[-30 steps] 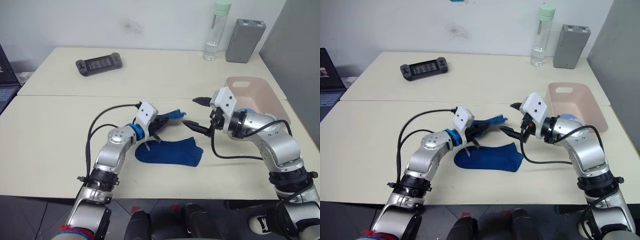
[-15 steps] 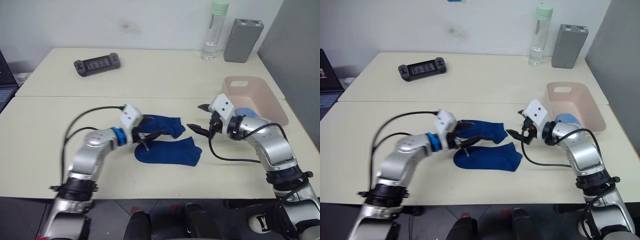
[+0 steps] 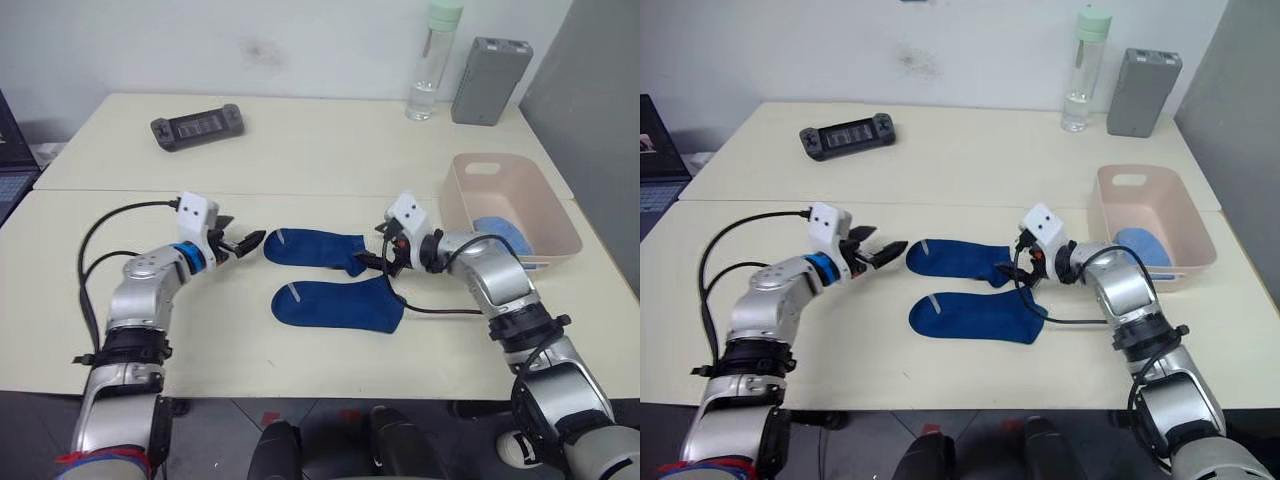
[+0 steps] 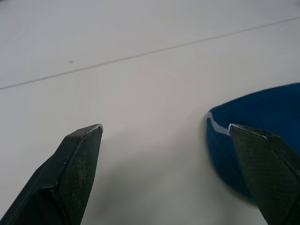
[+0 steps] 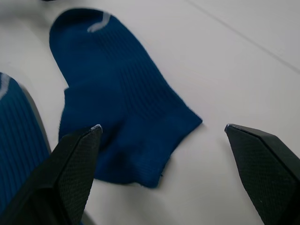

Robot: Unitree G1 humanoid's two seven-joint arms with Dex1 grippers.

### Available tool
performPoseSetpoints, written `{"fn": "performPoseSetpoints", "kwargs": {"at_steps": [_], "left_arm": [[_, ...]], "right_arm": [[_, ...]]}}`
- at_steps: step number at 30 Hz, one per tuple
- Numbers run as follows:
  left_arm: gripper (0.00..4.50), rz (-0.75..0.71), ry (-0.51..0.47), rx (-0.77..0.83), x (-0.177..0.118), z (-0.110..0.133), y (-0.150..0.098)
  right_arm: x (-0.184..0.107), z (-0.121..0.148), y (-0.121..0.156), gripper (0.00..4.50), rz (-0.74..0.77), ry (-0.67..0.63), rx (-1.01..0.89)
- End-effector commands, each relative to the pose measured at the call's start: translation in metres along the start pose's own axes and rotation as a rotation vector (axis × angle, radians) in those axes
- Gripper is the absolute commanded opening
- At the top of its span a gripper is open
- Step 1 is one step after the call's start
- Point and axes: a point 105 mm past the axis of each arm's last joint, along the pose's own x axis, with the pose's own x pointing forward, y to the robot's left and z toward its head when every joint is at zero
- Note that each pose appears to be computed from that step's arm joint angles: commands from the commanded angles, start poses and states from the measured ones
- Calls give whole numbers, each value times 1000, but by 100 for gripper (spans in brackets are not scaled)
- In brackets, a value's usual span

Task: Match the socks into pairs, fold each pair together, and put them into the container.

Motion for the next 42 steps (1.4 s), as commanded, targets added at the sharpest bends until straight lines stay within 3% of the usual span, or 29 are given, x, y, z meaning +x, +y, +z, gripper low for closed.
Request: {"fn": "performPoseSetpoints", "kwargs": {"at_steps": [1,5,6,9,19,20,28,34,42], "left_arm": [[448,-21,-18,40,4,10,0],[448,-24,22,68,6,2,2],[430,-31,34,74,6,-1,2],[355,-74,53,89,8,-6,-5],[28,-89,50,109,7,-9,-7],[1,-87,40,102,7,-7,-6],[1,-111,-88,24,-6,32,-7],[1,-202,-158,-37,-27,68,-26],[1,-307,-114,-104,-71,85,-60]], "right_arm": [[1,7,-3,450,-18,-6,-25],[6,0,0,450,-9,16,-9],[8,0,1,450,-9,15,-6],[13,-3,5,388,13,27,-10],[6,5,-3,20,16,-1,-22],[4,7,-4,0,18,-4,-25],[-15,43,-6,0,36,-98,-25],[-40,71,3,0,93,-172,48],[-96,78,37,0,273,-167,159]]}}
